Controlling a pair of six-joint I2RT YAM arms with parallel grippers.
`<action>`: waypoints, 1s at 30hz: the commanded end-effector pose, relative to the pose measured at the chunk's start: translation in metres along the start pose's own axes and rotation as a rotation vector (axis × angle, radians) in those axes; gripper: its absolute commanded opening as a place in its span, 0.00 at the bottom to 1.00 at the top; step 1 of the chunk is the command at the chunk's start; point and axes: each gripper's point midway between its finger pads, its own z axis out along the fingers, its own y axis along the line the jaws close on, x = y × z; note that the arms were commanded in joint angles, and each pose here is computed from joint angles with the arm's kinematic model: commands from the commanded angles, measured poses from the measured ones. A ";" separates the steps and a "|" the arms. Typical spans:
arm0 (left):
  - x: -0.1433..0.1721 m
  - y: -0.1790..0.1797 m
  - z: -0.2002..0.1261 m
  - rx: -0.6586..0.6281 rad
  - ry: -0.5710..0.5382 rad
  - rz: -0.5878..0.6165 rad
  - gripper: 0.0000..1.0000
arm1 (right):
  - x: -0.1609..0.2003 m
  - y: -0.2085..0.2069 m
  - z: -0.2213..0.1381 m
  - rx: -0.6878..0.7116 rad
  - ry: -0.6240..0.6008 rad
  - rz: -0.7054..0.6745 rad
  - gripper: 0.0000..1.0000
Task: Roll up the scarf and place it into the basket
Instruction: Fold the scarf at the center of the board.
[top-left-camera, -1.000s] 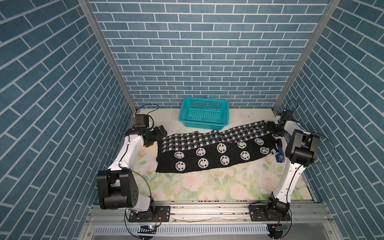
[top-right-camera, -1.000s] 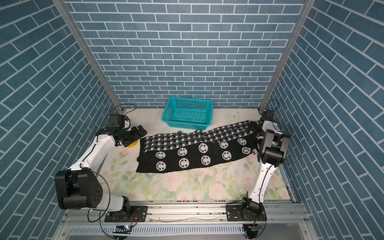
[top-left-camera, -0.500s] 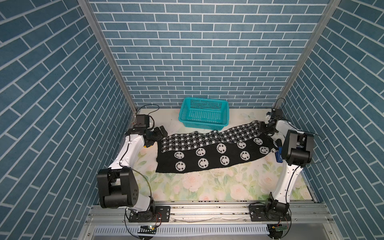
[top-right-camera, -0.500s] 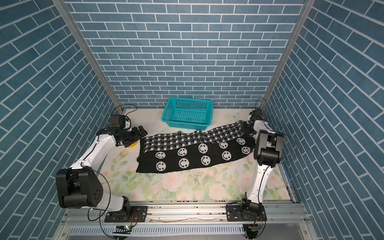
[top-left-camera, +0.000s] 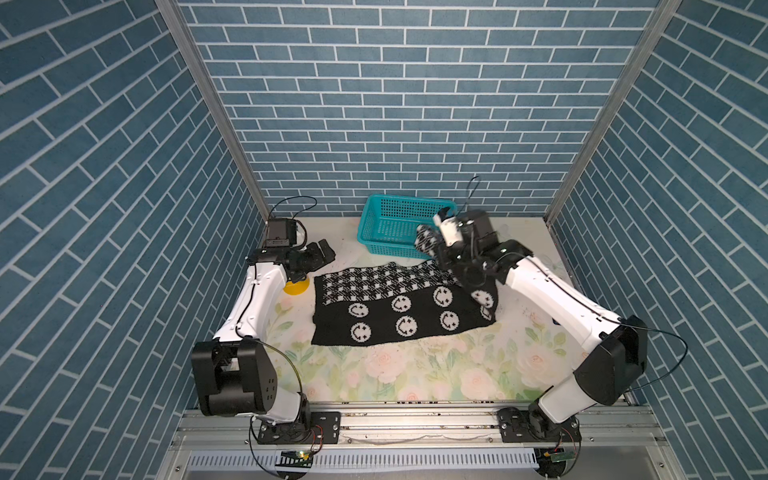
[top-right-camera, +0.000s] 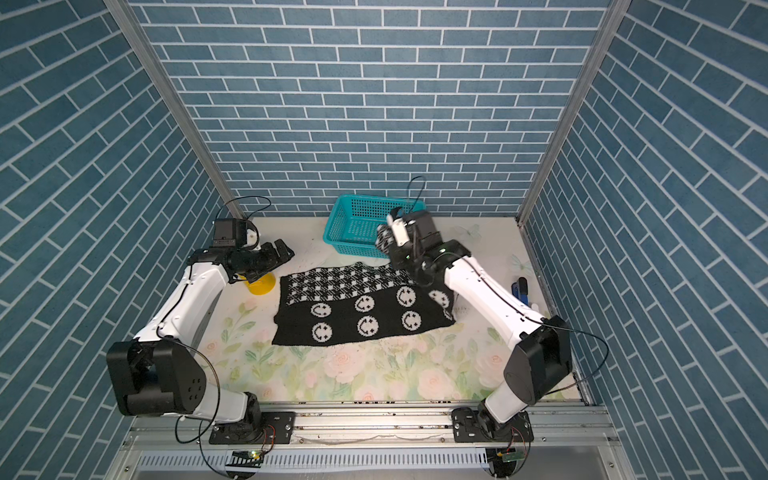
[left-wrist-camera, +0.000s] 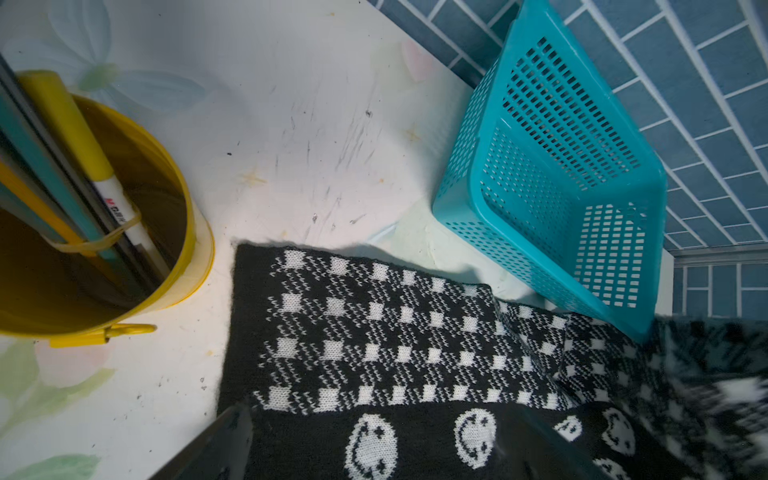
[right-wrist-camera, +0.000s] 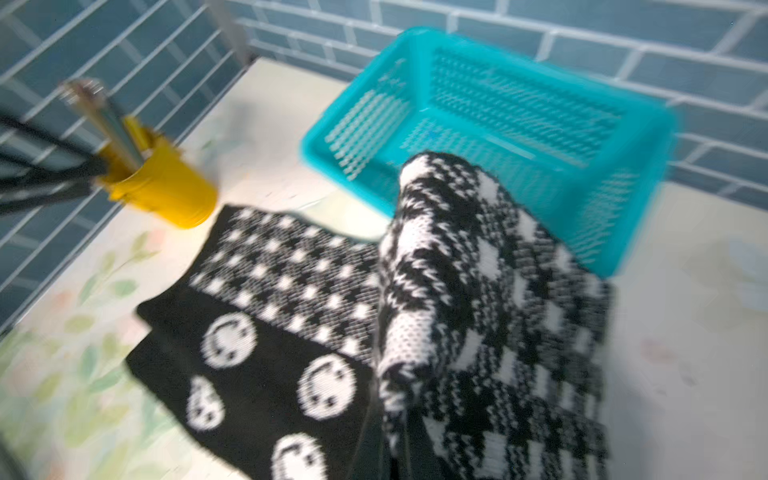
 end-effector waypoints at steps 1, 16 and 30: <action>-0.003 -0.004 -0.012 -0.004 -0.015 0.018 1.00 | 0.060 0.073 0.037 -0.141 0.177 -0.001 0.00; 0.126 -0.065 0.049 0.194 0.338 0.127 1.00 | 0.145 0.046 0.003 -0.057 0.154 0.140 0.79; 0.158 -0.073 0.094 0.218 0.468 0.171 0.97 | 0.179 0.022 0.016 -0.110 0.072 0.261 0.78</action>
